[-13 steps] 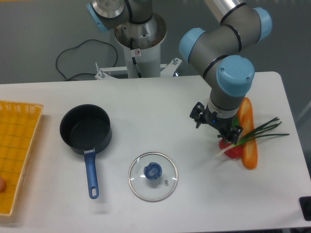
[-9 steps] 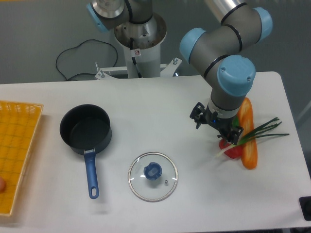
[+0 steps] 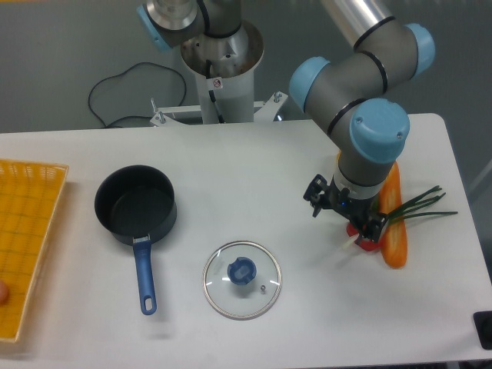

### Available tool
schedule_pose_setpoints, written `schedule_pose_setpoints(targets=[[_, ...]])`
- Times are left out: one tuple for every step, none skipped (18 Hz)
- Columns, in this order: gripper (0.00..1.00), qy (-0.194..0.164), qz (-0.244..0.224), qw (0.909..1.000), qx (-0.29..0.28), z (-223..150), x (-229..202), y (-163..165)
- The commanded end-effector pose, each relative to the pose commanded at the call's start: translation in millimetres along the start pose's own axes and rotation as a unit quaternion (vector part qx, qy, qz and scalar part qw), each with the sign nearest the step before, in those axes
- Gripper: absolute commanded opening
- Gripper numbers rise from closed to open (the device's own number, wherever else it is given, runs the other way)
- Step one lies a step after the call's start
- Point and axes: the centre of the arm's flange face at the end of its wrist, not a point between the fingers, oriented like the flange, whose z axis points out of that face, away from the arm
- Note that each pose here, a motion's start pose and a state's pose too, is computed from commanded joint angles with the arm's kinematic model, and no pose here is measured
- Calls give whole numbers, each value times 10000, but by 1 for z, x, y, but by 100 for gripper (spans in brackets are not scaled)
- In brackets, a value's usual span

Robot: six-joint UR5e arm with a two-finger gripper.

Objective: Pick up the green onion
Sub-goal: 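Lower the gripper toward the green onion beside the orange vegetable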

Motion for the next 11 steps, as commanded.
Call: schedule_pose_setpoints(targets=[[100,-19,2,10000,15,4,-2,-1],[100,-70,14,10000,26,12,-6,-3],[100,-148,35,9999,54,14,-7,-5],[100,-195,33,9998,86,15,-9,-4],[100,-203,33,9997,89,17,-9,-3],[100,-203,33,9997,89,18,-8,-3],[100,-202,48,9997,89,19,-5,-3],[100,-202,109,9997,88,21,-2,-3],[100,-240,310,9992,96,22,-2,-2],[100,-256,549,9981,101,26,-1,0],[100,-223,715,9972,85,33,1,4]])
